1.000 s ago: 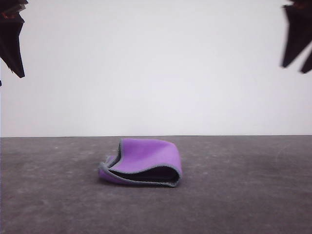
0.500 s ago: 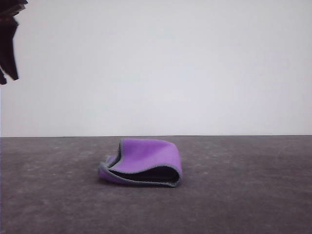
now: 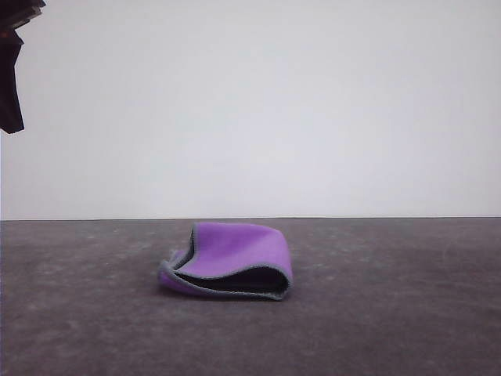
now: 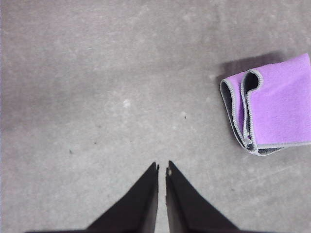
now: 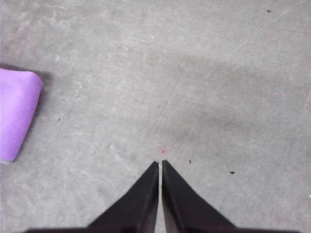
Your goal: Fold clothes
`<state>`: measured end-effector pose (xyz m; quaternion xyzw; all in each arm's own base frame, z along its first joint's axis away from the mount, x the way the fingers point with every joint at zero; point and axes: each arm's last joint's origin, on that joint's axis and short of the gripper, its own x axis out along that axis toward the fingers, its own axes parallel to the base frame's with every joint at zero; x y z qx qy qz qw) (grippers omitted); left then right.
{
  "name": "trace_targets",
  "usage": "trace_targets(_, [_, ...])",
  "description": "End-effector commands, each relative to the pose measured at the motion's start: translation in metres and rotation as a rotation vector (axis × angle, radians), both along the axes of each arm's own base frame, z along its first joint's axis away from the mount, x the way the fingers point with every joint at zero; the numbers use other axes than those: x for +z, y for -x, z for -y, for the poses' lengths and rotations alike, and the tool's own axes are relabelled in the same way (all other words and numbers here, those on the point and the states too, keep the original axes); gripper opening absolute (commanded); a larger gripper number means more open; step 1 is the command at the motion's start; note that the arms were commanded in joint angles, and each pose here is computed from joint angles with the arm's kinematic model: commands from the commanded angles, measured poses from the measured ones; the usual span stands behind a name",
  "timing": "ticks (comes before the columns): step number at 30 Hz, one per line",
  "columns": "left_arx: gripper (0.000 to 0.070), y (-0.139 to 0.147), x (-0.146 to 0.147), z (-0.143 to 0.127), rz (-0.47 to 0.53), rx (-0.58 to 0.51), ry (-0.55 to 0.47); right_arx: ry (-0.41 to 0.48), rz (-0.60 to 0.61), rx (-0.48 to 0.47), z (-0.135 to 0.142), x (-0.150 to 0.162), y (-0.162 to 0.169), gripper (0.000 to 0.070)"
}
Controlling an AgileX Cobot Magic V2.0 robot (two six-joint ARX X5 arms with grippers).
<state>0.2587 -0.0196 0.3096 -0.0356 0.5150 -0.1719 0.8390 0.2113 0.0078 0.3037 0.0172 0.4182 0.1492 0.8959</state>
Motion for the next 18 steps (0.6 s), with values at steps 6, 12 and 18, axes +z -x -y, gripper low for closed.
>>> trace_targets(6, [0.0017,-0.003,0.0,-0.002,0.049,-0.087,-0.049,-0.007,0.01,-0.009,0.0,0.003,-0.003,0.0004])
trace_targets(12, [0.0017,0.014,-0.015,-0.006,0.234,0.012,-0.004,-0.007,0.01,-0.009,0.0,0.003,-0.003,0.0005])
trace_targets(18, [0.0017,0.068,-0.055,-0.007,0.495,0.063,0.045,-0.008,0.01,-0.009,0.0,0.003,-0.003,0.0005])
